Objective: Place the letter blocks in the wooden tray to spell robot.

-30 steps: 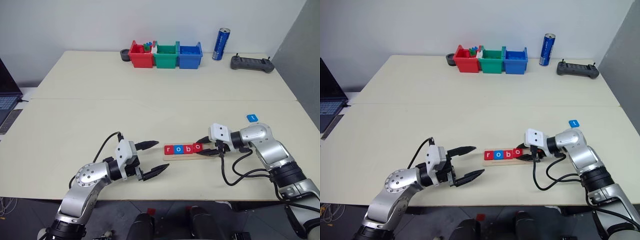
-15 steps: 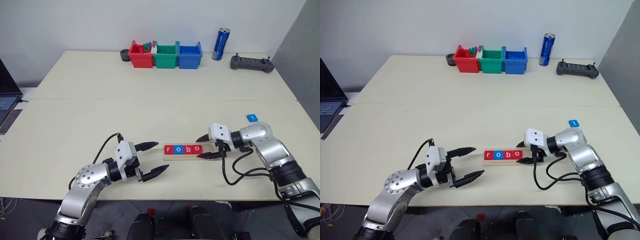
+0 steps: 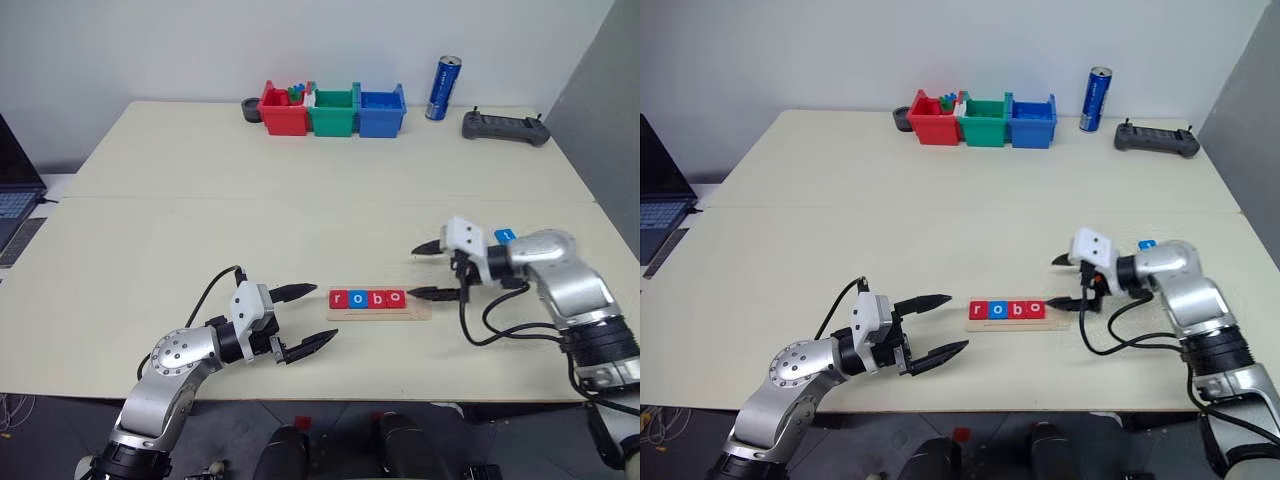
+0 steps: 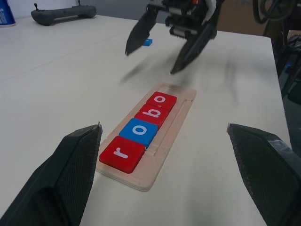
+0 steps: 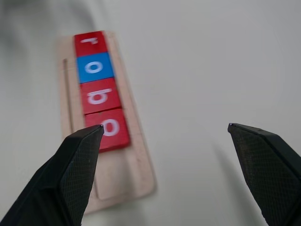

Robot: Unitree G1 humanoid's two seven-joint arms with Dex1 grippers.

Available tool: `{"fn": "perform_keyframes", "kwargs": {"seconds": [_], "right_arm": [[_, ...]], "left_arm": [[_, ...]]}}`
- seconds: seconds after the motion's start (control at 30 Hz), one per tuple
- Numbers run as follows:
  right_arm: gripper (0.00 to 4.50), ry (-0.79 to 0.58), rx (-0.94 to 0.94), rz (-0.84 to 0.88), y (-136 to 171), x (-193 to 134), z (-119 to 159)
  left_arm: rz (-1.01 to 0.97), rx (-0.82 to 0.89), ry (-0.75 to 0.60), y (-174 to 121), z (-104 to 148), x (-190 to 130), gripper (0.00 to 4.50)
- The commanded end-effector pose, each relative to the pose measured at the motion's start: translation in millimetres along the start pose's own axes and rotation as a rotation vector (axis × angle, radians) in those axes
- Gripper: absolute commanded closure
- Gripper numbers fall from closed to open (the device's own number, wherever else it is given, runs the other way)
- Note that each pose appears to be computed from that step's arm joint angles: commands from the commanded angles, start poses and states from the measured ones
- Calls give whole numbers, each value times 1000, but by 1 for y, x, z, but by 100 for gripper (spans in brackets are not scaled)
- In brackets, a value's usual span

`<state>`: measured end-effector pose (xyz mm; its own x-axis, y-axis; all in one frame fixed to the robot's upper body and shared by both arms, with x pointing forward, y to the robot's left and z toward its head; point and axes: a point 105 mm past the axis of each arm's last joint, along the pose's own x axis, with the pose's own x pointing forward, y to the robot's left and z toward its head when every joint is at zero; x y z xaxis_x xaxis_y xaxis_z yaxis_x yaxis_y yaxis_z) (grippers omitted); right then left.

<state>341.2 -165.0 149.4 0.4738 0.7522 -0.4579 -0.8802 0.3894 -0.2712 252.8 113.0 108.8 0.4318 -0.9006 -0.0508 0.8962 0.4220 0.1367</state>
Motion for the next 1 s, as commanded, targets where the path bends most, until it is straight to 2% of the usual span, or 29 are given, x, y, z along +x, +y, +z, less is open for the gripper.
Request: {"fn": "perform_keyframes", "kwargs": {"seconds": [0.03, 0.2, 0.33, 0.47, 0.7, 1.0], "right_arm": [[1, -58, 111, -281, -31, -32, 4], [1, 12, 245, -694, -67, -73, -35], [1, 56, 329, -850, -86, -90, -56], [1, 48, 434, -868, -96, -89, -67], [1, 3, 562, -819, -104, -67, -73], [1, 81, 613, -887, -117, -61, -96]], "left_arm": [[-2, 34, -39, 0, 11, 4, 0], [-28, 37, -48, 2, 14, 11, 0], [-48, 45, -51, 6, 16, 15, 0], [-57, 52, -48, 7, 17, 16, 0], [-40, 55, -39, 5, 18, 11, 0], [-17, 51, -36, 1, 18, 7, 0]]}}
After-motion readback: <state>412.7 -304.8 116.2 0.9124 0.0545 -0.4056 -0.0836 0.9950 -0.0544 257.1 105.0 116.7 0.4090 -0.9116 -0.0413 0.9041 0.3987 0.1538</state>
